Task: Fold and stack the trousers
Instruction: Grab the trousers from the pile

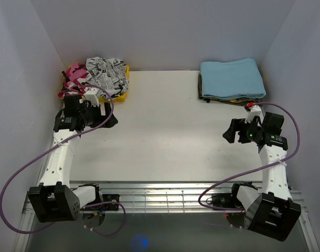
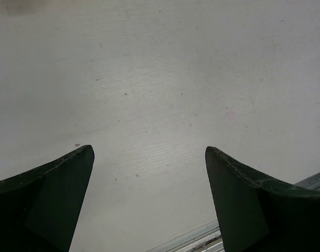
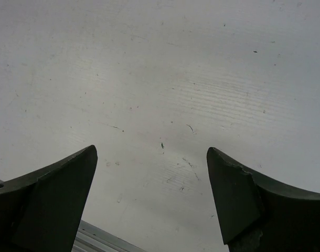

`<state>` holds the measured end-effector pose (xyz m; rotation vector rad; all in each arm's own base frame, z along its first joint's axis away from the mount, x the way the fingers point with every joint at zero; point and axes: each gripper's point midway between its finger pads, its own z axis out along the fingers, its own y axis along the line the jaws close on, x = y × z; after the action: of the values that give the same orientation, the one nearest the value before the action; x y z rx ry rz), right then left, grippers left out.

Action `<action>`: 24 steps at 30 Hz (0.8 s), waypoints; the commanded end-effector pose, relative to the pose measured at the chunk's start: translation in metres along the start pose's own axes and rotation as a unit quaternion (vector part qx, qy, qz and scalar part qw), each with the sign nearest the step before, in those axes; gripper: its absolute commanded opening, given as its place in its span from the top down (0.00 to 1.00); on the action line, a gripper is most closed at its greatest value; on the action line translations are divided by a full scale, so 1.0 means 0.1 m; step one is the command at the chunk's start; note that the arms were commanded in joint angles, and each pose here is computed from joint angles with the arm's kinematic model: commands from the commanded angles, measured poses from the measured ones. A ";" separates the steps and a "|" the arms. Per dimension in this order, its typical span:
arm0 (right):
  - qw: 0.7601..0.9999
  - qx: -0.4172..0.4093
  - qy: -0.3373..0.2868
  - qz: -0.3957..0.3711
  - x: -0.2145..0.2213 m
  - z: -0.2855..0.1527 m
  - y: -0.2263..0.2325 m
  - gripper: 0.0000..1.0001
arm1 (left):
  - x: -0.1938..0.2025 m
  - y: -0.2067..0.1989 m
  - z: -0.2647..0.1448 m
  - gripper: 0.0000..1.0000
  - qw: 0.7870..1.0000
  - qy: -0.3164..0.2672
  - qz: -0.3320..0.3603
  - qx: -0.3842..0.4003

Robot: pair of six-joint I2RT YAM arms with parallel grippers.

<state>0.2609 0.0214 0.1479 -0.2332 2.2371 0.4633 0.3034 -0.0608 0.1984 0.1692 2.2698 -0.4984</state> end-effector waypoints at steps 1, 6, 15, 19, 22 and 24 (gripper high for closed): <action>0.999 -0.009 -0.029 -0.014 -0.26 -0.07 0.05 0.10 | -0.64 0.15 -0.11 0.02 0.996 -0.065 0.017 -0.060; 0.999 -0.012 -0.028 -0.010 -0.30 -0.05 0.04 0.10 | -1.51 0.44 -0.02 0.02 0.987 -0.109 -0.001 -0.115; 1.000 -0.010 -0.019 -0.004 -0.26 -0.01 0.00 0.10 | -2.36 0.92 0.69 0.02 0.976 -0.138 -0.079 -0.148; 1.000 -0.013 -0.008 0.005 -0.20 0.03 -0.01 0.10 | -2.26 1.16 1.05 0.02 0.973 -0.126 -0.100 -0.168; 1.000 -0.015 -0.003 0.011 -0.17 0.05 -0.01 0.10 | -2.27 1.31 1.23 0.02 0.969 -0.145 -0.098 -0.176; 1.000 -0.015 0.001 0.014 -0.14 0.07 -0.02 0.10 | -2.31 1.36 1.29 0.02 0.966 -0.167 -0.090 -0.178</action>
<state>0.2703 0.0213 0.1469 -0.2192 2.2616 0.5028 0.5709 0.0090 0.2068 -0.2657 2.1763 -0.2155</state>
